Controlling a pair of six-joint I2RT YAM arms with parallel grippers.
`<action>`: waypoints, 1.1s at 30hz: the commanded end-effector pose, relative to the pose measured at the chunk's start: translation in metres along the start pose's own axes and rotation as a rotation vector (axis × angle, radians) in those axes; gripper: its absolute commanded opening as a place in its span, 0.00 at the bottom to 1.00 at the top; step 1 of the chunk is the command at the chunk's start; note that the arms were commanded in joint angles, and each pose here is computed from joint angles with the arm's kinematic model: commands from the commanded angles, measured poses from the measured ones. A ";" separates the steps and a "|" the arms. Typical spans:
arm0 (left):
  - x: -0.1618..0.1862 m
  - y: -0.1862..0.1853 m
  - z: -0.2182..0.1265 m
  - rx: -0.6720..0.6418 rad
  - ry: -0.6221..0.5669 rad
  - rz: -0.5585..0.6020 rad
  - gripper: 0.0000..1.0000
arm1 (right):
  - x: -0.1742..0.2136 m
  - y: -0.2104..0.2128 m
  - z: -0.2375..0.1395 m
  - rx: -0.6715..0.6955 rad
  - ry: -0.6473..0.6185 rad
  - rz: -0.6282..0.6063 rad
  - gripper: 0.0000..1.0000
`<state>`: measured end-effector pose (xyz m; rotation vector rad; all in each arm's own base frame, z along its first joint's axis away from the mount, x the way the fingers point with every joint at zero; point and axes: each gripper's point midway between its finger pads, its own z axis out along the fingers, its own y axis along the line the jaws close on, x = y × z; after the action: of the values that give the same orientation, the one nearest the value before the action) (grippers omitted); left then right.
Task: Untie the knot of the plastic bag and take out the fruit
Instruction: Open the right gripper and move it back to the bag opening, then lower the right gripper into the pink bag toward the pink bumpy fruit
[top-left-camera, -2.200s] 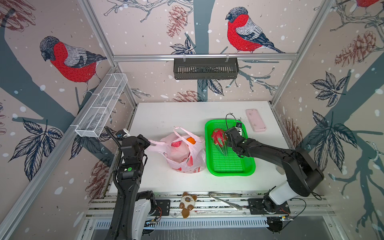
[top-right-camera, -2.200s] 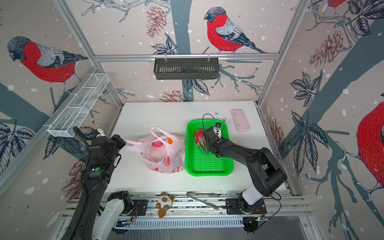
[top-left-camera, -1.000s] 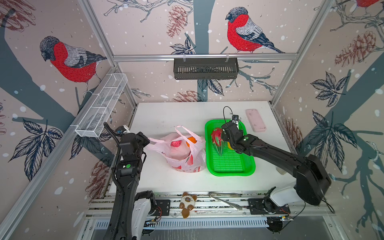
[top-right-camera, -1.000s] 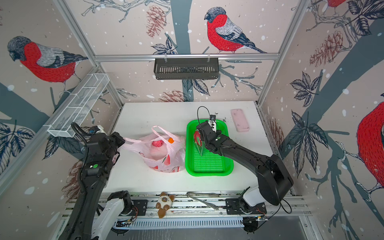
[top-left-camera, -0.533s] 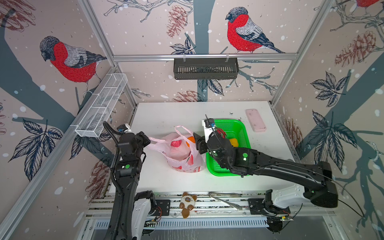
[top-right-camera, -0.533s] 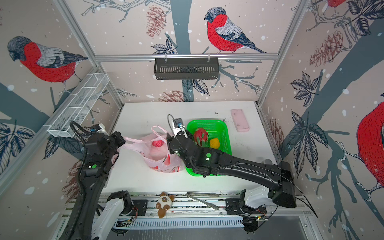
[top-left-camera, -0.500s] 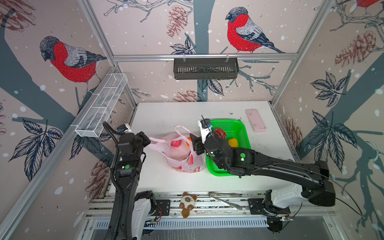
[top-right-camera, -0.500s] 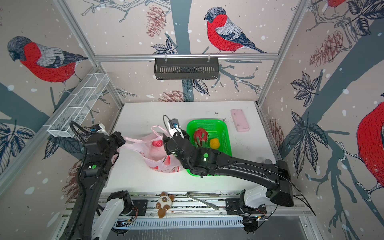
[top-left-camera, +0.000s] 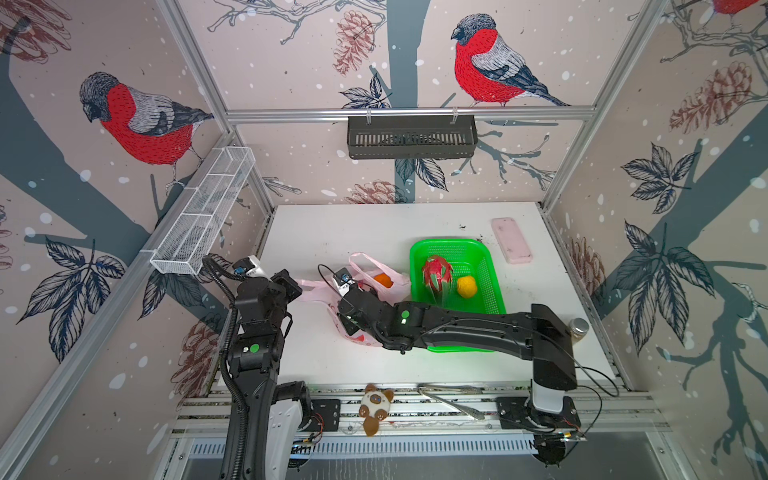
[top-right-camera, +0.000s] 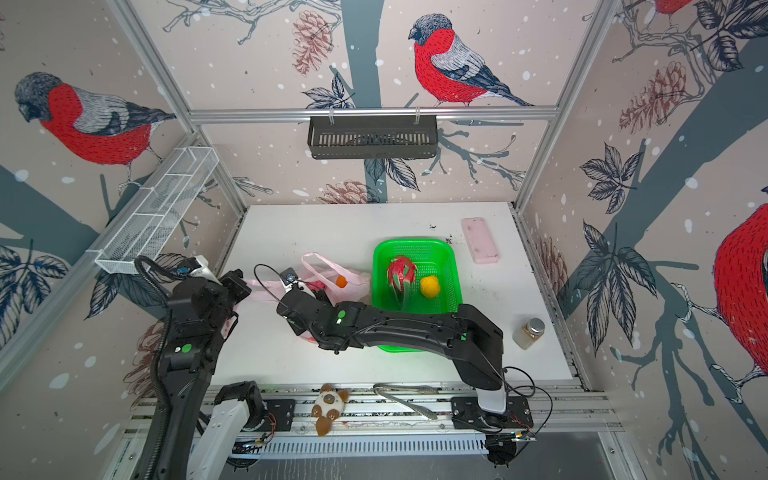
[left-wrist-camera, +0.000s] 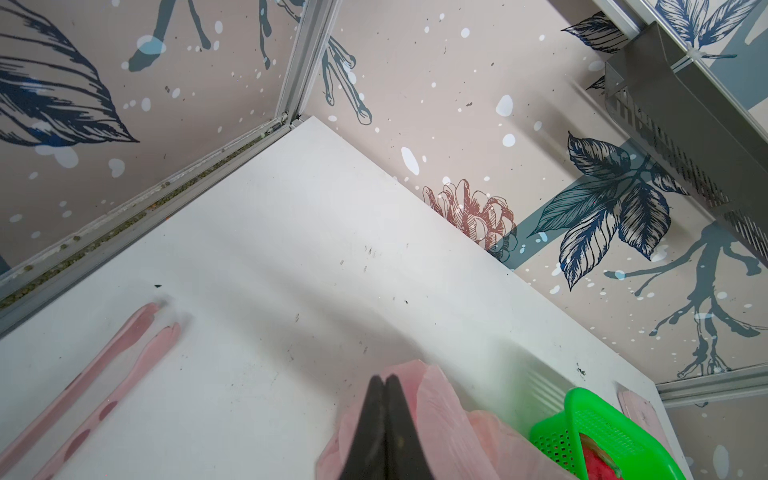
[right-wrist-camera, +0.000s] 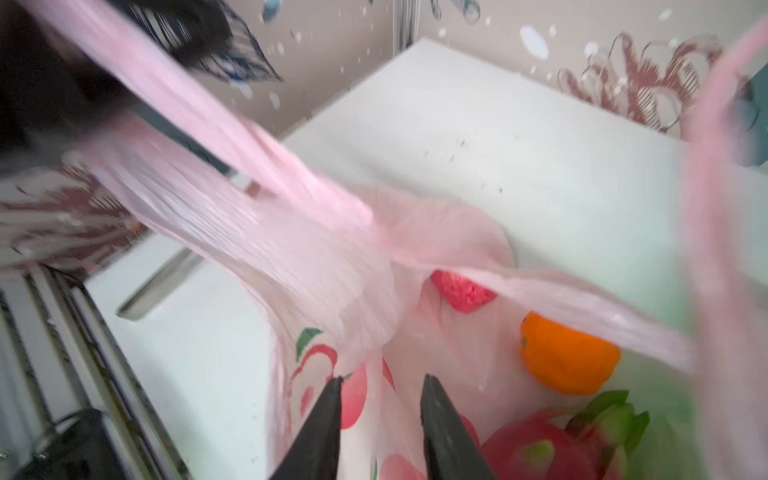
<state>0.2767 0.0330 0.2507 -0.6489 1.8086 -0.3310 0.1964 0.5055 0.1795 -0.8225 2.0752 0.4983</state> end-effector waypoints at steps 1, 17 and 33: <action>0.006 0.010 -0.002 -0.031 -0.007 -0.041 0.00 | 0.038 0.006 0.015 -0.042 0.090 0.067 0.33; 0.042 0.013 -0.037 0.009 0.063 -0.135 0.00 | 0.054 -0.057 0.060 0.134 0.059 0.349 0.49; 0.082 0.002 -0.063 0.058 0.256 -0.180 0.00 | 0.039 -0.075 0.106 0.147 0.011 0.530 0.89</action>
<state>0.2055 -0.0114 0.2150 -0.7407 1.9274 -0.5711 0.2885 0.4942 0.0790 -0.2301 2.3159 0.5615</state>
